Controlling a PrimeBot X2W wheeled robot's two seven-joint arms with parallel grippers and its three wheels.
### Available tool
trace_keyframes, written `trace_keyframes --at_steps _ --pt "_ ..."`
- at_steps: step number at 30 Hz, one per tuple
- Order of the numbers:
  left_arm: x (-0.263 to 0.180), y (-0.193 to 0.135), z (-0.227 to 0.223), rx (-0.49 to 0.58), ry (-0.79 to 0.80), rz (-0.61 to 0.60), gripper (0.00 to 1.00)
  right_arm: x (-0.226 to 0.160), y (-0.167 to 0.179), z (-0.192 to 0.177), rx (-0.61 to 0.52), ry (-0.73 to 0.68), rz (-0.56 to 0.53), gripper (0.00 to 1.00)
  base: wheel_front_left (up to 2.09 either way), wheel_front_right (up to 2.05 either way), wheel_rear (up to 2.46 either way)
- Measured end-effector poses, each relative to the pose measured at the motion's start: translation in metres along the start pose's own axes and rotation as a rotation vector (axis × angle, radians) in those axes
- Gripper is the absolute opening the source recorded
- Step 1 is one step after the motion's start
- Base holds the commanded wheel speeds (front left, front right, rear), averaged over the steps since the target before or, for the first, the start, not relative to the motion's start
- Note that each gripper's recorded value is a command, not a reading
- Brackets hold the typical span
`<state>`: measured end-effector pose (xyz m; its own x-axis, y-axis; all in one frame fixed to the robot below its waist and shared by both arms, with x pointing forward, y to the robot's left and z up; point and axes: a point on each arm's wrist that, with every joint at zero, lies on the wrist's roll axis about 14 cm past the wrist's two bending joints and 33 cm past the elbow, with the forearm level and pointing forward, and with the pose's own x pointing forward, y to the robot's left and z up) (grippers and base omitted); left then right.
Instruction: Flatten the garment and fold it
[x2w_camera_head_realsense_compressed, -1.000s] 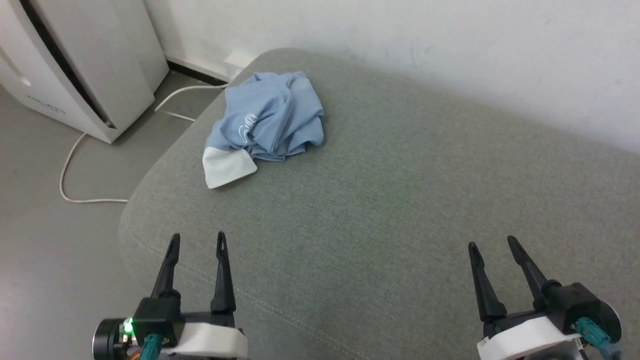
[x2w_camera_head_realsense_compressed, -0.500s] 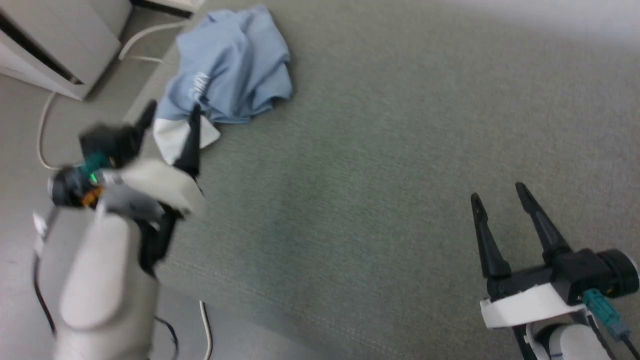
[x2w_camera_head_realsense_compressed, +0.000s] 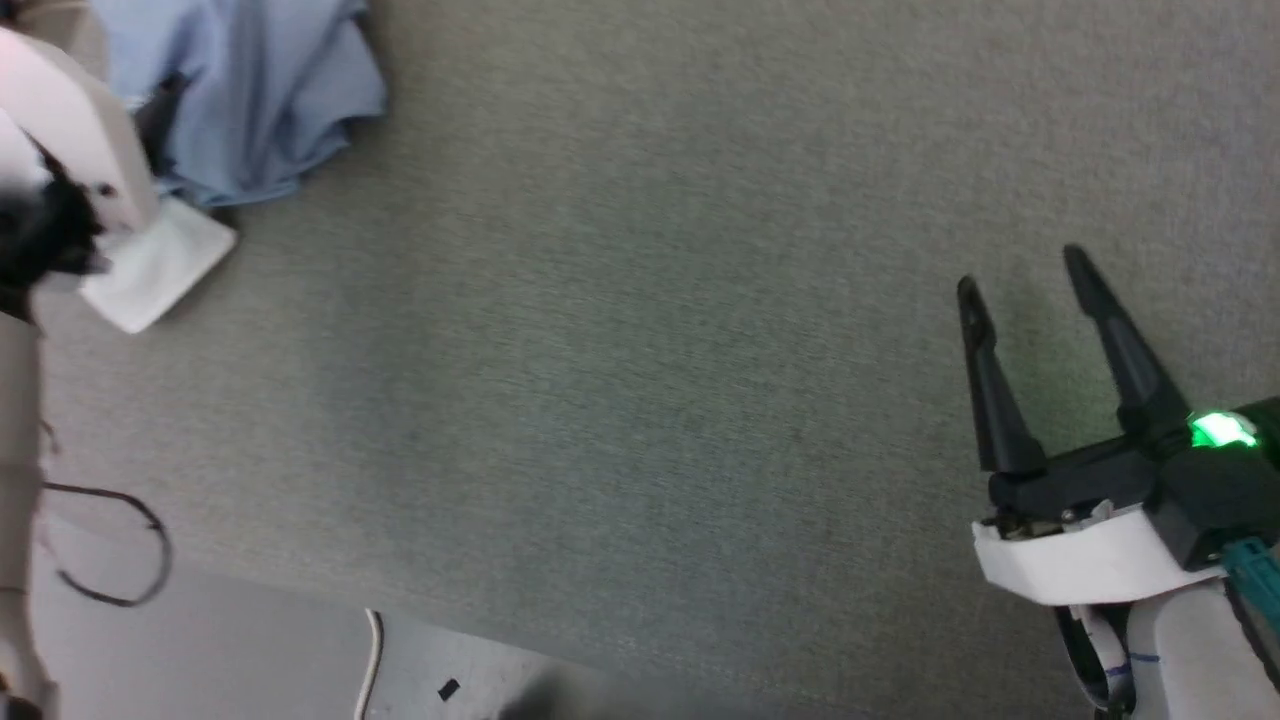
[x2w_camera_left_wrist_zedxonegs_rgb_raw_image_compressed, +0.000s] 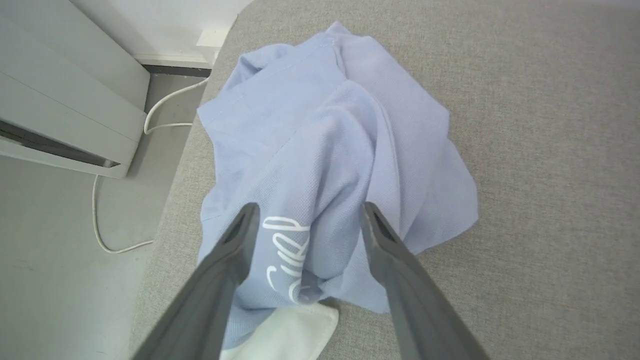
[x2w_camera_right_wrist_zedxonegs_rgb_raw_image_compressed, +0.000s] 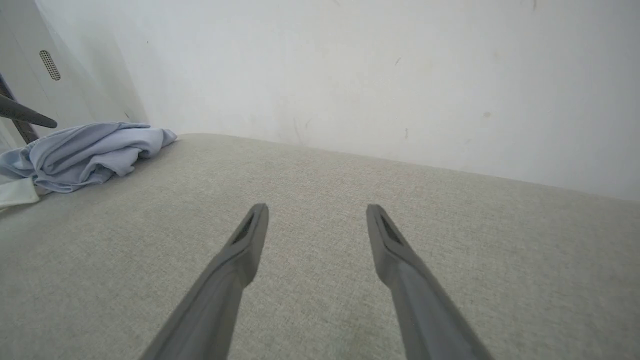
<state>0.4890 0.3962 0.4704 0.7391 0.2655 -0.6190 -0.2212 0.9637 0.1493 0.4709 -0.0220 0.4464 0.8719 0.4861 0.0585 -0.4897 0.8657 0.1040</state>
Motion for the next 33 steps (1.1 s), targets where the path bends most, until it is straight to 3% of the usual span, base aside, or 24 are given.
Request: trace_keyframes --at_steps 5,8,9,10,11,16,21,29,33 --pt "0.035 -0.01 -0.008 -0.016 0.146 -0.033 1.0 -0.004 -0.023 -0.015 0.006 0.016 -0.063 1.0 0.0 0.0 0.0" --pt "0.052 -0.021 -0.034 -0.033 0.288 -0.06 1.0 -0.01 -0.035 -0.027 0.006 0.046 -0.097 1.0 0.0 0.0 0.0" --pt "0.056 -0.027 -0.045 -0.043 0.339 -0.078 0.58 -0.012 -0.038 -0.03 0.005 0.056 -0.108 1.0 0.0 0.0 0.0" --pt "0.059 -0.034 -0.053 -0.057 0.383 -0.097 0.09 -0.015 -0.042 -0.034 0.004 0.067 -0.118 1.0 0.0 0.0 0.0" --pt "0.061 -0.037 -0.056 -0.072 0.404 -0.112 0.0 -0.017 -0.045 -0.037 0.003 0.077 -0.127 1.0 0.0 0.0 0.0" --pt "0.066 -0.033 -0.054 -0.103 0.398 -0.121 0.0 -0.025 -0.053 -0.043 -0.003 0.104 -0.157 1.0 0.0 0.0 0.0" --pt "0.062 -0.024 -0.037 -0.122 0.254 -0.098 0.0 -0.029 -0.054 -0.035 -0.017 0.097 -0.166 1.0 0.0 0.0 0.0" --pt "0.015 0.009 0.078 -0.051 -0.294 -0.01 0.0 -0.034 -0.056 0.004 -0.047 0.027 -0.187 1.0 0.0 0.0 0.0" --pt "-0.032 0.003 0.143 0.005 -0.596 -0.019 0.0 -0.043 -0.058 0.028 -0.056 -0.015 -0.209 1.0 0.0 0.0 0.0"
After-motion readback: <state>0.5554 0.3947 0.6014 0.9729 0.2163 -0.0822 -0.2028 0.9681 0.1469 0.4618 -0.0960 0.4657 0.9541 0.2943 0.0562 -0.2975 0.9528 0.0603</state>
